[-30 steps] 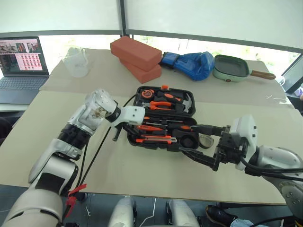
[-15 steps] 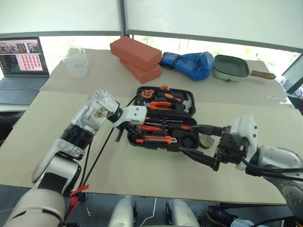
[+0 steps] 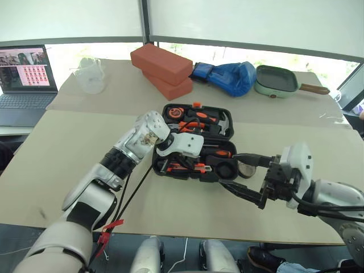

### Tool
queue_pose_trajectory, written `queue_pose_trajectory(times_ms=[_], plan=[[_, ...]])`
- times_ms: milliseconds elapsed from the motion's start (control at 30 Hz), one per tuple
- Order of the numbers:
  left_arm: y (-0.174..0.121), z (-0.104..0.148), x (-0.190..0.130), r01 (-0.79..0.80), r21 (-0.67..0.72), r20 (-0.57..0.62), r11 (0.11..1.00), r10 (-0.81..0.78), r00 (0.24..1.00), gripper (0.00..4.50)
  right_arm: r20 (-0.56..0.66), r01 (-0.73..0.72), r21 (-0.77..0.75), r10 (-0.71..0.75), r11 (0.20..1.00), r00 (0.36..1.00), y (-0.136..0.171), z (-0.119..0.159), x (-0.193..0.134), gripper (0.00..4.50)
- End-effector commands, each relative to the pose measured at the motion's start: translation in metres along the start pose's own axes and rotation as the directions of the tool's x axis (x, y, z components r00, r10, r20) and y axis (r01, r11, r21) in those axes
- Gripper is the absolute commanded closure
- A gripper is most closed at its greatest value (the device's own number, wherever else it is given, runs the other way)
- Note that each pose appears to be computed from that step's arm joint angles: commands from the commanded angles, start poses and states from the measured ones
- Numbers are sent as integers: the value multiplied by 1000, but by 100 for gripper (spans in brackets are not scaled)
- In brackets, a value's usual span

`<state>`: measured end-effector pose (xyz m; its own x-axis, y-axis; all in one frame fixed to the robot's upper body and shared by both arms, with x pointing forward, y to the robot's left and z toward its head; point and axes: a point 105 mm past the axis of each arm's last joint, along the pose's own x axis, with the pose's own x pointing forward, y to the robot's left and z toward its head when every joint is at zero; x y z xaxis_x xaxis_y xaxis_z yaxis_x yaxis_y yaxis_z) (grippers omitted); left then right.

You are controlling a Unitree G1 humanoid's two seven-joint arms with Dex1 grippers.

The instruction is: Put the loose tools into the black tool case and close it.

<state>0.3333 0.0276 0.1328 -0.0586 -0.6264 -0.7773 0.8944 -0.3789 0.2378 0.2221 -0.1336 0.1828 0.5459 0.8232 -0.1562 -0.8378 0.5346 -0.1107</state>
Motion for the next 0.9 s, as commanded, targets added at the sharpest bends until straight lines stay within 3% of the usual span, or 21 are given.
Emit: queue_pose_trajectory(times_ms=[33,200,433,900], plan=[[-2,-13,10,16,39,-65,999,-13,998,447,38,17,-51,-15,999,999,1,12,-3,0],[-1,-16,14,6,24,-57,1000,-5,998,447,37,16,-47,-15,999,999,3,10,-4,0],[8,0,-5,-20,-27,38,999,21,999,447,33,14,-46,-13,999,999,2,9,-5,0],[21,3,-4,-75,-40,51,996,77,996,447,20,4,-55,-3,998,1000,0,9,-3,0]])
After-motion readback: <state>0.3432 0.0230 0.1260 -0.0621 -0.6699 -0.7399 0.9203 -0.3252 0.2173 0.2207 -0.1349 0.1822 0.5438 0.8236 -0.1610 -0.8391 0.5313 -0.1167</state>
